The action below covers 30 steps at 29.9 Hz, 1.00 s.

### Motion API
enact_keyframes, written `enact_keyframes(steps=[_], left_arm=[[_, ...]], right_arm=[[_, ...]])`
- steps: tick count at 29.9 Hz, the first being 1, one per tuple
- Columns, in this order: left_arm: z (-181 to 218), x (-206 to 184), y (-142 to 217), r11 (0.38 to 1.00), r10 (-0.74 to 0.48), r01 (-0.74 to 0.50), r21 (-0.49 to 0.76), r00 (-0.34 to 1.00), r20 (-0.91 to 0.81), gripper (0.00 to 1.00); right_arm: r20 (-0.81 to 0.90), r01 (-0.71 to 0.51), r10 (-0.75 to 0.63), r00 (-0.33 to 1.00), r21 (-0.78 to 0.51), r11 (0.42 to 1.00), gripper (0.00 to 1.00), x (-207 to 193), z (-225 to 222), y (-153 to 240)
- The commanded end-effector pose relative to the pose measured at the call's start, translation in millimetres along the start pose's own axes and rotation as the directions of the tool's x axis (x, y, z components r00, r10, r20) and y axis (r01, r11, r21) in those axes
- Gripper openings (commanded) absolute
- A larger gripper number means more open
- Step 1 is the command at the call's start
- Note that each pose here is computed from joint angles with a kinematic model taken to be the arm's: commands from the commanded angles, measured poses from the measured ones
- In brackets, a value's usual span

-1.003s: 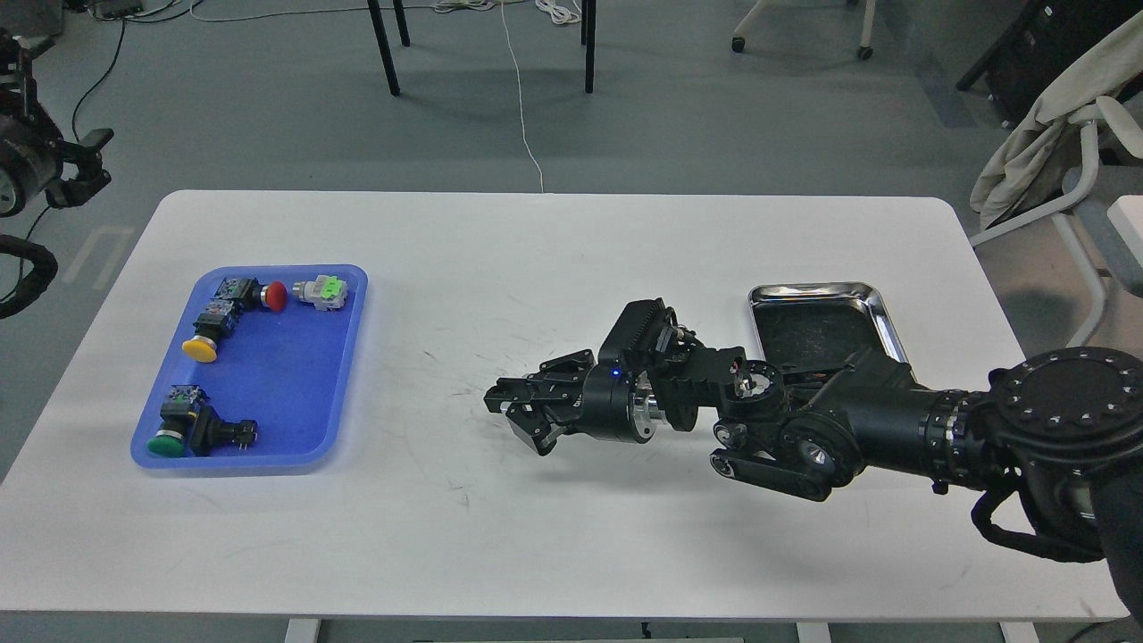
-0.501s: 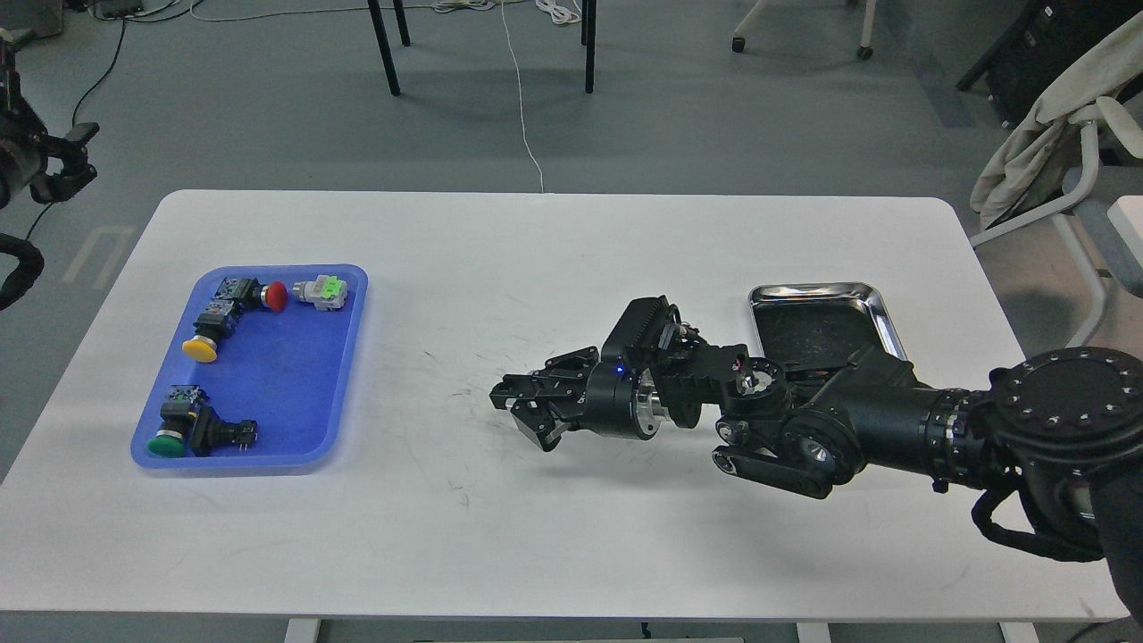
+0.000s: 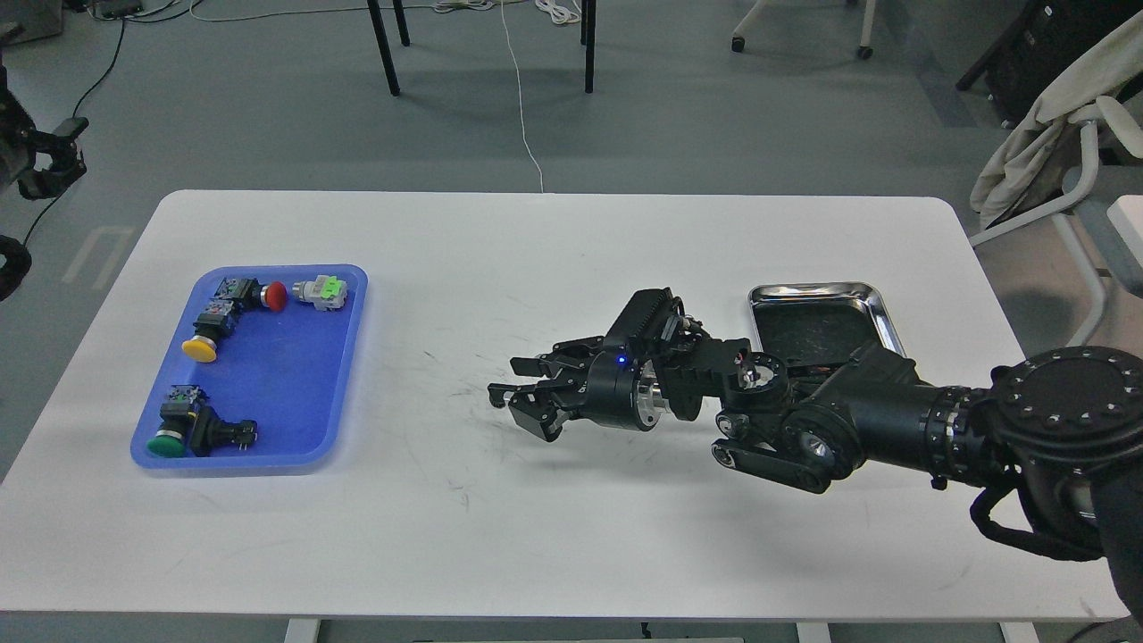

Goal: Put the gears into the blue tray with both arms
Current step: 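Lower the right gripper and release the black part onto the table, then raise the right arm away from the table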

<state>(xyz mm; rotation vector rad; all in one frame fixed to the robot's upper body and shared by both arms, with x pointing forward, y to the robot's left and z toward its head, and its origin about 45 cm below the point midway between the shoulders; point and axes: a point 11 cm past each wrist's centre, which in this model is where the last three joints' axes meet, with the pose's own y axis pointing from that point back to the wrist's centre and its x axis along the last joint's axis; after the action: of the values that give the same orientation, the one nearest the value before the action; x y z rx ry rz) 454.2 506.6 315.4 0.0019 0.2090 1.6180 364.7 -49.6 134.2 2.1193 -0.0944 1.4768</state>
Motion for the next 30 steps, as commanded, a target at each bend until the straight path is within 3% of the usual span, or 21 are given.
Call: enact_keyframes(steps=[1, 3, 10, 16, 18, 21, 30], left_arm=[[1.0, 0.9, 0.6, 1.0, 0.001, -0.001, -0.001, 1.0, 0.003, 0.99], [1.1, 1.1, 0.9, 1.0, 0.001, -0.001, 0.0, 1.0, 0.004, 0.99], [-0.2, -5.7, -1.3, 1.0, -0.004, 0.004, 0.006, 1.0, 0.004, 0.99], [-3.5, -23.5, -4.8, 0.998, -0.055, 0.053, 0.032, 0.996, 0.073, 0.98], [-6.0, -35.7, -5.5, 0.992, -0.118, 0.113, 0.047, 0.988, 0.103, 0.98], [-9.5, -64.8, -5.6, 0.971, -0.238, 0.23, 0.072, 0.961, 0.139, 0.98], [-22.0, -138.3, 11.0, 0.871, -0.491, 0.462, 0.167, 0.823, 0.286, 0.98]], right_arm=[[0.015, -0.059, 0.06, 0.998, -0.041, 0.997, 0.54, 17.5, 11.6, 0.5], [0.024, -0.105, 0.107, 0.994, -0.069, 0.992, 0.6, 31.3, 19.3, 1.4], [0.145, -0.306, 0.335, 0.931, -0.19, 0.933, 0.65, 99.9, 46.7, 10.3], [0.283, -0.48, 0.556, 0.781, -0.297, 0.825, 0.72, 173.2, 67.4, 28.7], [0.316, -0.513, 0.595, 0.739, -0.309, 0.801, 0.73, 190.8, 67.6, 32.1], [0.306, -0.548, 0.663, 0.683, -0.385, 0.743, 0.74, 209.8, 96.9, 68.3], [0.242, -0.591, 0.79, 0.563, -0.551, 0.589, 0.8, 223.3, 158.8, 161.6]])
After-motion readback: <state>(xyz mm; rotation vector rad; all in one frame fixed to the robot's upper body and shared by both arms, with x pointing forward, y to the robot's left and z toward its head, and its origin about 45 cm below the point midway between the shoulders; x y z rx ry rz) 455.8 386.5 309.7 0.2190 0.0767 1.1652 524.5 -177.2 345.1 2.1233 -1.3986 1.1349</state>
